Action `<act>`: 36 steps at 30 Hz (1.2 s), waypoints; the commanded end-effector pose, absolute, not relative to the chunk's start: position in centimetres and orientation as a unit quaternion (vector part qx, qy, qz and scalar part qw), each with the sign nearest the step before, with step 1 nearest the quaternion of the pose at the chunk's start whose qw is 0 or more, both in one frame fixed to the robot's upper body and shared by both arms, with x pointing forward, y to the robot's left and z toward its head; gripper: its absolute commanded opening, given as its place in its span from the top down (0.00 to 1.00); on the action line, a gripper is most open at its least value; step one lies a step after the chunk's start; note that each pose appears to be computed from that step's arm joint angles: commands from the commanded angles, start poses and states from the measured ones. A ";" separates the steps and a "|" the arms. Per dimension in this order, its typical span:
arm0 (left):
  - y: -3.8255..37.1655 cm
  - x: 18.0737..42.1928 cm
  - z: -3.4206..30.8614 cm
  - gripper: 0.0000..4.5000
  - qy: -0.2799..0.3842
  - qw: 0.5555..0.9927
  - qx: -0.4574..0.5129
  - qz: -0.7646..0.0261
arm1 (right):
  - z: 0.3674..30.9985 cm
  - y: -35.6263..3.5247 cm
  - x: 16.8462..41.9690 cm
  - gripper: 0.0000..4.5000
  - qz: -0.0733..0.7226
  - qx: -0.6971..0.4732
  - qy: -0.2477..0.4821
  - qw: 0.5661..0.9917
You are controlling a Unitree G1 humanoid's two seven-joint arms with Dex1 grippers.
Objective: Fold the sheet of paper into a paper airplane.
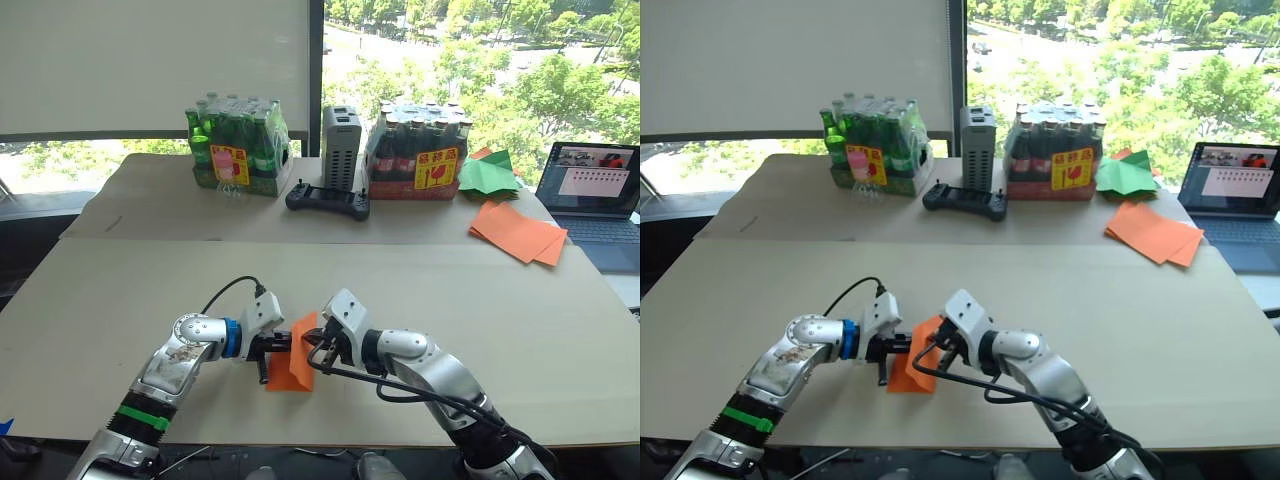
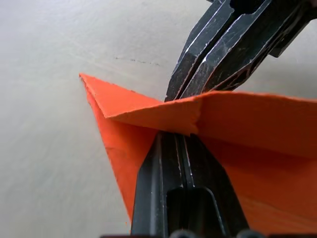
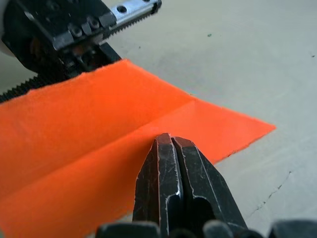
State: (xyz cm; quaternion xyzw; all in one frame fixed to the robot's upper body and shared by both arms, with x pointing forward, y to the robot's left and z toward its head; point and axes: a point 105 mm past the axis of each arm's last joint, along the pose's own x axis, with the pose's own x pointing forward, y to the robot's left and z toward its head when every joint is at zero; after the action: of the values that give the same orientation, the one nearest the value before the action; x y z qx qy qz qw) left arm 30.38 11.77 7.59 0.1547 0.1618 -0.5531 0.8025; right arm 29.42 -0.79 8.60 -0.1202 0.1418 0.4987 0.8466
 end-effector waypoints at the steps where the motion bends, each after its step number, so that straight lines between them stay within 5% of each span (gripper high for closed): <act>1: 12.8 30.1 8.4 0.99 0.164 0.814 0.151 -0.536 | 9.0 -0.1 29.5 1.00 0.507 -0.127 0.126 0.843; 11: 16.1 30.2 12.0 0.99 0.142 0.837 0.179 -0.497 | 8.3 -0.1 29.8 1.00 0.509 -0.140 0.130 0.839; 17: 14.2 30.2 13.6 0.99 0.114 0.826 0.178 -0.522 | 8.4 -0.3 29.7 1.00 0.510 -0.144 0.129 0.838; 36: 14.0 29.2 5.5 0.99 0.197 0.802 0.168 -0.537 | 9.9 -1.6 29.2 1.00 0.534 -0.142 0.080 0.829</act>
State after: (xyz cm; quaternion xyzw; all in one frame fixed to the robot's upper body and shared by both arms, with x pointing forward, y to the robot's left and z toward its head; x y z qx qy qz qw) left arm 29.70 13.51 7.43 0.1623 0.1618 -0.5441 0.8071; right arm 29.07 -1.69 8.43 -0.1440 0.1131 0.5319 0.8268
